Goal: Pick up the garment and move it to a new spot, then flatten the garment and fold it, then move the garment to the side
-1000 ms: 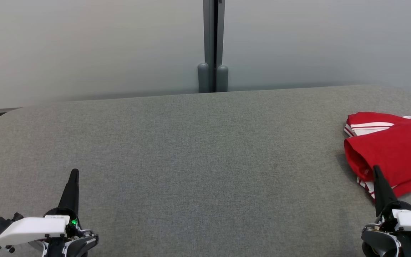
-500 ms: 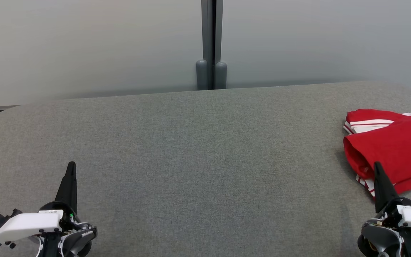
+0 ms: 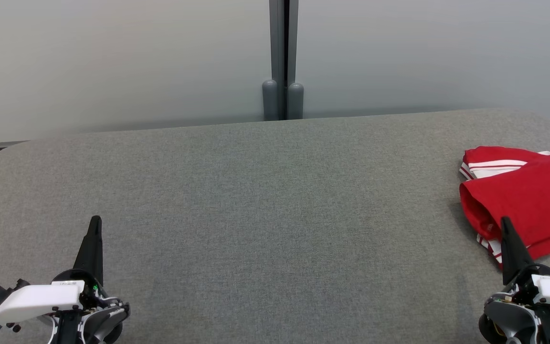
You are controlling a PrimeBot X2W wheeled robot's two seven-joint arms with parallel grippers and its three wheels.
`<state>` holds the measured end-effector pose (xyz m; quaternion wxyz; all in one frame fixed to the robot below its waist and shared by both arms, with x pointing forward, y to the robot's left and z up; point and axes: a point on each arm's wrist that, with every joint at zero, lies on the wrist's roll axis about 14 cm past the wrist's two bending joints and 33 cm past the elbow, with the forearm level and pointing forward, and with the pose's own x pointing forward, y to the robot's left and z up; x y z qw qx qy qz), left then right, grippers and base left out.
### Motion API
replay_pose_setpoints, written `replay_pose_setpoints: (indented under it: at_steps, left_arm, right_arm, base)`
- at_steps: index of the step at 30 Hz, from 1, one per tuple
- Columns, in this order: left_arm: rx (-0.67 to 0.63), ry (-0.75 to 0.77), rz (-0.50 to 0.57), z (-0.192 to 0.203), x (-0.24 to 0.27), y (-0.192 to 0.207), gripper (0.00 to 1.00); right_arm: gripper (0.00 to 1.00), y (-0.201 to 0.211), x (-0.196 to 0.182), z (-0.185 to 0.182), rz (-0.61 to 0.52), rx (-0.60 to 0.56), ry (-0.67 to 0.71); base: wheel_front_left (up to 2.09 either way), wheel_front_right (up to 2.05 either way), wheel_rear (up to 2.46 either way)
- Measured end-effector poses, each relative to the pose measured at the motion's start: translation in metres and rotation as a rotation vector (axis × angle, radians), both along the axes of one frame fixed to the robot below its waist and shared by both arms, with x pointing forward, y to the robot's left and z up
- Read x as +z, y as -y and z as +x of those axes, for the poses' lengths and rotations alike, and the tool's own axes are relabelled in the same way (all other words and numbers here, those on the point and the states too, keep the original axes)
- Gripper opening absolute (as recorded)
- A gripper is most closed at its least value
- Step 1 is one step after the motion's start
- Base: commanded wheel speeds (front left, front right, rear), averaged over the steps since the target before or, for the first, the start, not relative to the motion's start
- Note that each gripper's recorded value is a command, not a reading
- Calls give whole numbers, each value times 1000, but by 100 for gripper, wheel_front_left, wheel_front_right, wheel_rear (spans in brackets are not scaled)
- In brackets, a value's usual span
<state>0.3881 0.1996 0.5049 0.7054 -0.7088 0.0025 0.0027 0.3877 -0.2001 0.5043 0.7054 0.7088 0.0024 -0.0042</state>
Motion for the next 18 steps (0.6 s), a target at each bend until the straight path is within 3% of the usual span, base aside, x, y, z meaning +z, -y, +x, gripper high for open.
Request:
replay_pose_setpoints:
  at_steps: [18]
  left_arm:
    - [0, 0, 0, 0, 0, 0, 0]
  right_arm:
    - [0, 0, 0, 0, 0, -1, 0]
  base:
    - [0, 0, 0]
